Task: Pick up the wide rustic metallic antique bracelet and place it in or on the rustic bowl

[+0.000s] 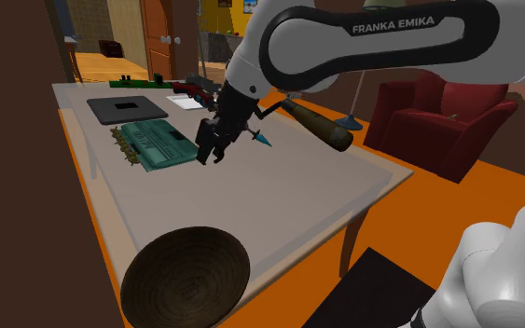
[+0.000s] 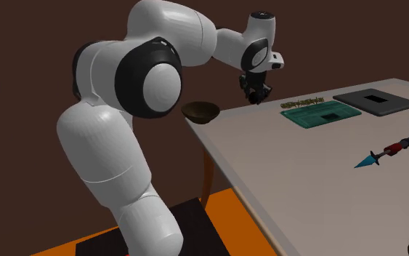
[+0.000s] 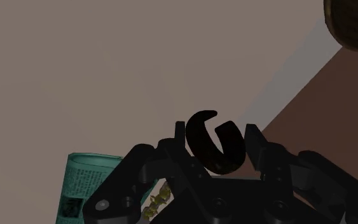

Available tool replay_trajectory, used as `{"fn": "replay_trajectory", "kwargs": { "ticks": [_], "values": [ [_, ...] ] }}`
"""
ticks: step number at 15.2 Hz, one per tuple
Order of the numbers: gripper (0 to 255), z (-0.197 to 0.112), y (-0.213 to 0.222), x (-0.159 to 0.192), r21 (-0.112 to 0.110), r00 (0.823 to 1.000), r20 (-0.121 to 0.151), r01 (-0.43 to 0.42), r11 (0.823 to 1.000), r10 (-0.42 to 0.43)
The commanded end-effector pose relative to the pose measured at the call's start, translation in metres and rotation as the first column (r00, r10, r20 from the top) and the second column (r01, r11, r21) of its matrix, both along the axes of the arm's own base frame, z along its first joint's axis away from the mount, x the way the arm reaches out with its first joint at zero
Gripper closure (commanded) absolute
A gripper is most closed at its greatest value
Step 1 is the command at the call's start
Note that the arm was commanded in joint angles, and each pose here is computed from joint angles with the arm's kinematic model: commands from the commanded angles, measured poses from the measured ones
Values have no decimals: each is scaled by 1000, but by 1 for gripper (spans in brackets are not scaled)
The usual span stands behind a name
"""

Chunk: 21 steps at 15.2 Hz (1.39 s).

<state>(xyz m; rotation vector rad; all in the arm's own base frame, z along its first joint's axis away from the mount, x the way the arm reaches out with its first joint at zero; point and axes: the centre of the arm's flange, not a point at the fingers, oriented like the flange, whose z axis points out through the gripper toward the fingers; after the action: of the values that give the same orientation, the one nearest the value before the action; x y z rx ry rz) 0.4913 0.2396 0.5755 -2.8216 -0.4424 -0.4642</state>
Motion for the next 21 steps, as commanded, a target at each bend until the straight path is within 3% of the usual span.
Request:
{"fn": "replay_trajectory", "kwargs": {
  "ticks": [1,3,21],
  "values": [
    [255,11,0,-1,0,1000,0,0,1000,0],
    [255,18,-1,-1,0,1000,0,0,1000,0],
    [255,16,152,-178,0,1000,0,0,1000,0]
  ]
}}
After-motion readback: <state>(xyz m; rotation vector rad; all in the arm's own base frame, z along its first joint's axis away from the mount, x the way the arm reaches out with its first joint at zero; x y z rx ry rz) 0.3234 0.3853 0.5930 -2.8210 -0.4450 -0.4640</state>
